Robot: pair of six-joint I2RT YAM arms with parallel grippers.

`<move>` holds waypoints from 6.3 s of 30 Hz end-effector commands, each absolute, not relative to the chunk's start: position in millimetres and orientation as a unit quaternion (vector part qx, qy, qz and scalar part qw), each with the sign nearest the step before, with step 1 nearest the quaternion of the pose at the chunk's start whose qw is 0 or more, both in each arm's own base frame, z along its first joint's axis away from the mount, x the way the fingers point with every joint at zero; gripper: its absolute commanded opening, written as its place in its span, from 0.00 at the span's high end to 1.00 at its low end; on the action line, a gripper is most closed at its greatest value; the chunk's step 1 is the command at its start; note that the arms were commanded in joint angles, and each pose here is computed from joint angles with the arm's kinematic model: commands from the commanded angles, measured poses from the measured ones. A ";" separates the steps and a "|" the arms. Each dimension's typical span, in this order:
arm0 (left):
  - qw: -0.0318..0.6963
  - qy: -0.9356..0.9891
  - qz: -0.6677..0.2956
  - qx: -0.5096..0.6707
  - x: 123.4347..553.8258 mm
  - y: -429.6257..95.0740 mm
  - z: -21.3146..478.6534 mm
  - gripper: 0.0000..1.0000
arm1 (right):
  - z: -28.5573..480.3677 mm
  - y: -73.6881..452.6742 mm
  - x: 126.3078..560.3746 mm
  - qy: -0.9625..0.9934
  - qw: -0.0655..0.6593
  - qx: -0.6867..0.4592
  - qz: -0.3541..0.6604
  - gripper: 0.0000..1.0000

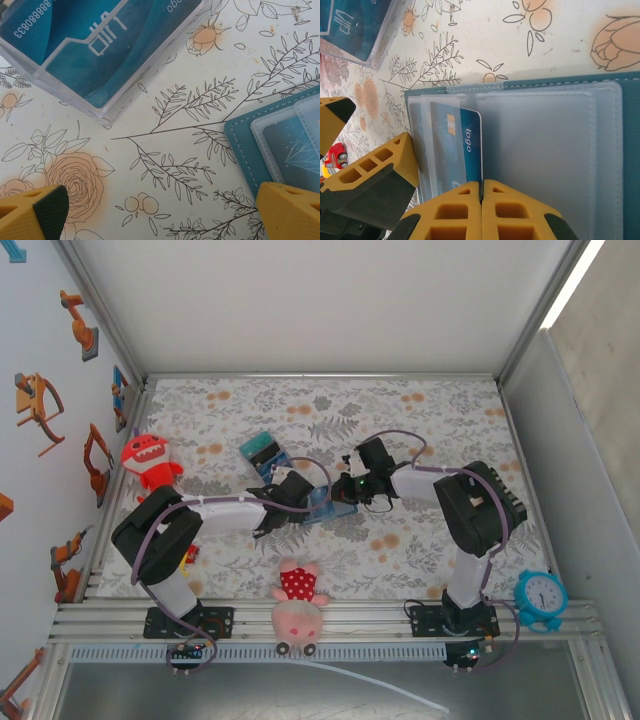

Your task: Take the credit cards out of the card holder

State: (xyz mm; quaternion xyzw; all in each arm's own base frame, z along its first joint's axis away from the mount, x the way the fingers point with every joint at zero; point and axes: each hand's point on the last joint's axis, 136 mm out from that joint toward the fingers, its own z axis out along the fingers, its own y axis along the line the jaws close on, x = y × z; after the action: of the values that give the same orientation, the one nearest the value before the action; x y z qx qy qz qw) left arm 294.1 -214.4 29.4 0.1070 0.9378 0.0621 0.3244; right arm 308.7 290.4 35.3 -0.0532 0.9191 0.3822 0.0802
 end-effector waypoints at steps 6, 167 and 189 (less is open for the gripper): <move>0.340 0.932 0.040 0.121 298.6 -227.8 51.7 0.03 | 53.8 290.2 320.5 0.916 0.105 -0.061 0.383 1.00; 0.456 0.702 -0.533 0.123 263.4 -297.9 264.1 1.00 | 274.9 299.6 271.4 0.641 0.356 -0.228 0.641 0.91; 0.392 0.768 -0.356 0.360 232.6 -272.3 283.9 0.34 | 257.1 307.1 232.8 0.699 0.315 -0.326 0.553 1.00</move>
State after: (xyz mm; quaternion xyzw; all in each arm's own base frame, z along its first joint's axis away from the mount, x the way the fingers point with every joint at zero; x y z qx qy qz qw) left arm 248.2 -271.3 315.4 0.2994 0.7475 -0.3755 0.4589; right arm 244.2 307.3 253.4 -0.2839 0.6951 0.5834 0.3096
